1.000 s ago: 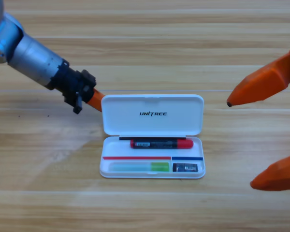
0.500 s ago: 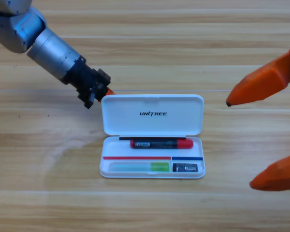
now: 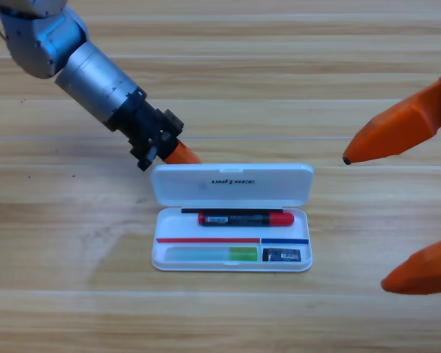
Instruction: Clean up eraser and pencils
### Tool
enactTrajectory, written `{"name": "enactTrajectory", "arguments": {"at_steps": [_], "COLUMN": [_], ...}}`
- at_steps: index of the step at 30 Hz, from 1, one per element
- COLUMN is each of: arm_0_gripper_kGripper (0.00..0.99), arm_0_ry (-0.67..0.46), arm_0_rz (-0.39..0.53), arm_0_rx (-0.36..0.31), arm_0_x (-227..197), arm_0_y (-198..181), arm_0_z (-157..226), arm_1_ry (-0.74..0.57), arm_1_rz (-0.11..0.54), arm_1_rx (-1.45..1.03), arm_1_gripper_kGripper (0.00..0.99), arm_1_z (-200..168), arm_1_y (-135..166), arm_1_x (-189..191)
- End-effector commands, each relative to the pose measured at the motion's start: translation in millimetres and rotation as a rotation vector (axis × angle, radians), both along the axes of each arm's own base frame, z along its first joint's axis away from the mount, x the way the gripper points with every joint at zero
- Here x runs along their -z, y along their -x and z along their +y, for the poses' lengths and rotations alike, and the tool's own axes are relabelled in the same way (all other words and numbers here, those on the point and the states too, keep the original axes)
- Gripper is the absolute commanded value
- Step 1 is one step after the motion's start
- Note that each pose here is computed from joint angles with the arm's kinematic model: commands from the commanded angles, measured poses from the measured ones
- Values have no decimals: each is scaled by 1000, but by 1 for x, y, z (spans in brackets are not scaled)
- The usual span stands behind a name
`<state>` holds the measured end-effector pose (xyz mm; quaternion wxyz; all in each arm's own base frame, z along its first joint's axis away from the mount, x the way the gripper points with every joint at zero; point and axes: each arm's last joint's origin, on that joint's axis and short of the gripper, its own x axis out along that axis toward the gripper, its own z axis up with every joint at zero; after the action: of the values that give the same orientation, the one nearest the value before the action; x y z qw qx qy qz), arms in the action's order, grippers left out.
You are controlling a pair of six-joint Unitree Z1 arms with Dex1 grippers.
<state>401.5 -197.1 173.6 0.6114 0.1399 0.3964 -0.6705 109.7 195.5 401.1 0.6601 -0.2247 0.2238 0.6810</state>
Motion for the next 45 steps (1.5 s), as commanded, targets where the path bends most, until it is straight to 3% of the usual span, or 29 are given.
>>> {"name": "enactTrajectory", "arguments": {"at_steps": [1, 20, 32, 45], "arm_0_gripper_kGripper": [0, 0, 0, 0], "arm_0_ry": [-9, -85, -215, -347], "arm_0_rz": [35, 24, -88, -219], "arm_0_rx": [75, 144, 122, 109], "arm_0_x": [11, 13, 7, 29], "arm_0_y": [17, 49, 68, 106], "arm_0_z": [-25, -48, -47, -44], "arm_1_ry": [28, 45, 52, 55], "arm_1_rz": [35, 49, 54, 56], "arm_1_rx": [-6, -4, -4, -4], "arm_1_gripper_kGripper": [980, 980, 980, 980], "arm_1_z": [11, 16, 19, 20], "arm_1_y": [-5, -9, -11, -12], "arm_1_x": [17, 21, 23, 24]}}
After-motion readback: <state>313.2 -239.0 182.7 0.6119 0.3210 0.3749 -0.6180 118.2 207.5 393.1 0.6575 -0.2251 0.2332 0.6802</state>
